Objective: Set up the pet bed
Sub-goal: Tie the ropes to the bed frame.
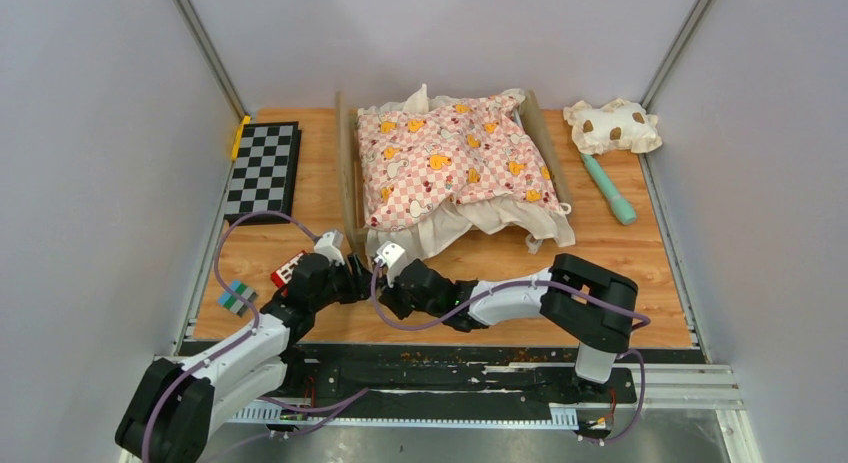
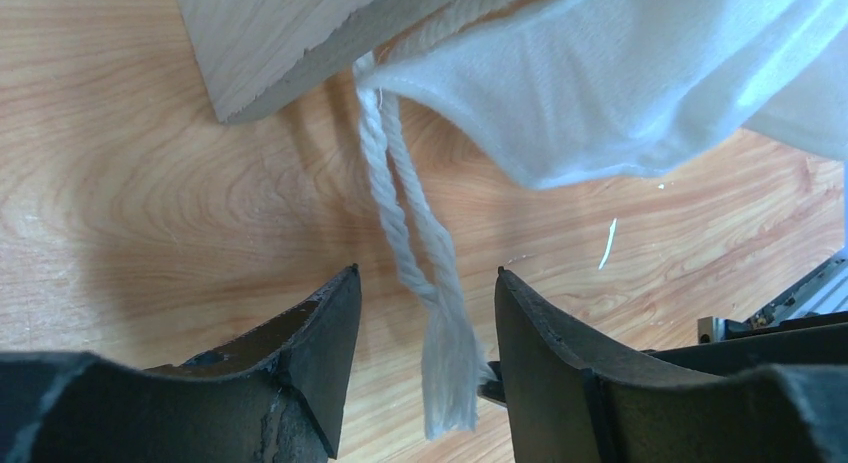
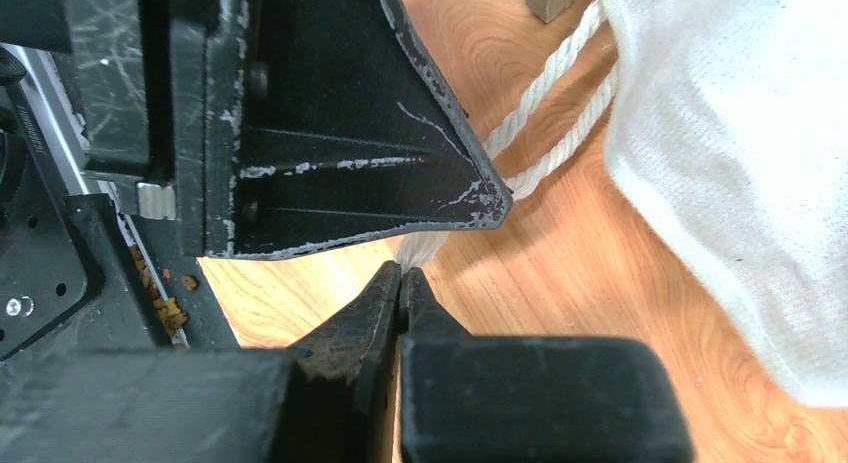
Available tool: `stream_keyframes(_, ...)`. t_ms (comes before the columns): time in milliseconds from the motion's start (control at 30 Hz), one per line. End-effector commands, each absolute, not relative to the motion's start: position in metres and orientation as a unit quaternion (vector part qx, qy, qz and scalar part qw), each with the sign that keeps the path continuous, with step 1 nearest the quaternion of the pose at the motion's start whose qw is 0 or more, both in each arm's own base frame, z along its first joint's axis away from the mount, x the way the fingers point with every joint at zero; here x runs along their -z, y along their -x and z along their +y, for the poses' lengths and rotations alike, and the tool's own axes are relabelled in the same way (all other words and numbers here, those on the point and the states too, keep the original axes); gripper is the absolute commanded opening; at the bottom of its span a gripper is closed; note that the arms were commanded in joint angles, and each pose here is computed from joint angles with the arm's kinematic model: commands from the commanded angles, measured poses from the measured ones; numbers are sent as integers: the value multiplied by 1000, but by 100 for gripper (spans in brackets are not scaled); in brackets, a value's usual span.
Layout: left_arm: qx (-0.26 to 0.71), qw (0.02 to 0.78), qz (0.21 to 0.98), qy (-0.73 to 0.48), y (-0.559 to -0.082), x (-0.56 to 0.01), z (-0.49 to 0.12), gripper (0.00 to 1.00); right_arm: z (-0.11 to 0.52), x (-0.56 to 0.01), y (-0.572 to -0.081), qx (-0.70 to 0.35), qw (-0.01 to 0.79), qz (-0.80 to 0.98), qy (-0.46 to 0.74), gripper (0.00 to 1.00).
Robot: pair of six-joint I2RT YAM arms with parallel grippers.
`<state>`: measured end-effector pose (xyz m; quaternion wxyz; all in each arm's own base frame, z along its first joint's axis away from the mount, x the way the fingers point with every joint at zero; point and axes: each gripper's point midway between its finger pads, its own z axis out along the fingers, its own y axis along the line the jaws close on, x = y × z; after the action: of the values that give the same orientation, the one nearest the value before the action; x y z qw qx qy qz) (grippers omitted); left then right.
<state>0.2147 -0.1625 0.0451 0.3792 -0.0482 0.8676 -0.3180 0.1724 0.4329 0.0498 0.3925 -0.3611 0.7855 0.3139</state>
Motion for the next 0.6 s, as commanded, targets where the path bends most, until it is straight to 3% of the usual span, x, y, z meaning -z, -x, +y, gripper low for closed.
stream_keyframes(0, 329, 384, 861, 49, -216, -47, -166, 59, 440, -80, -175, -348, 416, 768, 341, 0)
stream_keyframes(233, 336, 383, 859, 48, -214, -46, -168, 58, 438, -84, -175, -350, 419, 767, 337, 0)
stream_keyframes(567, 345, 373, 860, 49, -213, -44, -172, 43, 435, -85, -176, -347, 421, 767, 336, 0)
